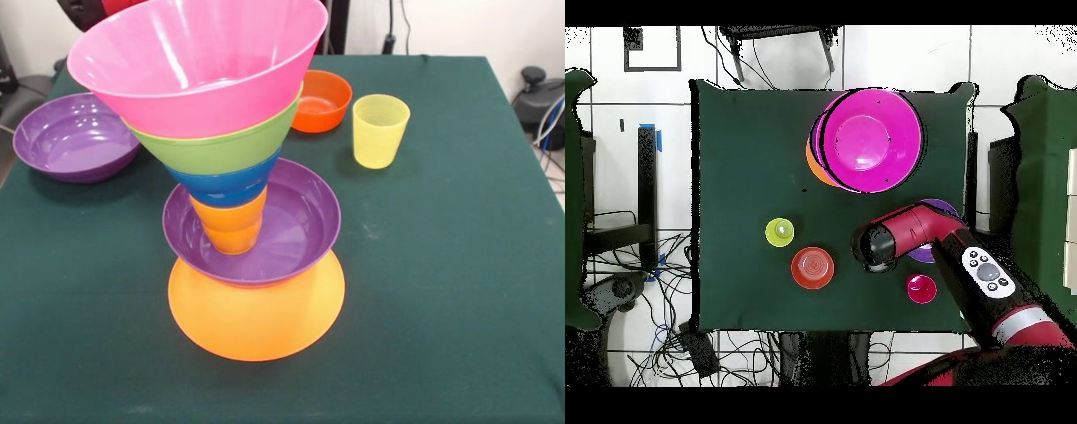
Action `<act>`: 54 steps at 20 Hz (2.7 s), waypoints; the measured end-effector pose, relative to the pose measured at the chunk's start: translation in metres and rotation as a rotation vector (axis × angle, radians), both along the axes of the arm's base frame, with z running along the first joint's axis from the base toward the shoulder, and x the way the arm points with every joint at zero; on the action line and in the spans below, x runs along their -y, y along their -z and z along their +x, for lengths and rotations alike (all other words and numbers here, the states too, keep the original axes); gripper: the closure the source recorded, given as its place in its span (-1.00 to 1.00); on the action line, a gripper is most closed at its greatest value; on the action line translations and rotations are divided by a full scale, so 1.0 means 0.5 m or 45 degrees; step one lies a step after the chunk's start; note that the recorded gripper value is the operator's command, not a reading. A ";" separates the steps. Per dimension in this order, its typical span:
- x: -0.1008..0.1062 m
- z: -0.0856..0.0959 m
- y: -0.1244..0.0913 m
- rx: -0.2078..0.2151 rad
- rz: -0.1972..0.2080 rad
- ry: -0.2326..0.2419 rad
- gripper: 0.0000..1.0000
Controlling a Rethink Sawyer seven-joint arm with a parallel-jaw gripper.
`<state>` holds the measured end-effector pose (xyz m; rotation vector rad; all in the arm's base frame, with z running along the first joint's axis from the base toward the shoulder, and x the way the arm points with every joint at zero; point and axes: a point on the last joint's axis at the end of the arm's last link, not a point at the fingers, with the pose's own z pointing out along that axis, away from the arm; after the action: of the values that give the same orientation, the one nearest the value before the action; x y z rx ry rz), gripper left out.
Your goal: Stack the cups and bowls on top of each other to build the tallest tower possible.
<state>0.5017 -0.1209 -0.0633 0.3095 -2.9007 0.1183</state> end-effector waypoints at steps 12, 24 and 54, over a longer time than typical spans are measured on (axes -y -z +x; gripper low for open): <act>-0.034 0.039 -0.044 0.364 -0.034 0.013 -1.00; -0.004 0.160 -0.095 0.508 -0.164 -0.021 -1.00; 0.180 0.328 -0.097 0.583 -0.169 0.264 -1.00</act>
<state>0.6659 -0.2108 -0.0149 -0.0530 -3.3295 0.3921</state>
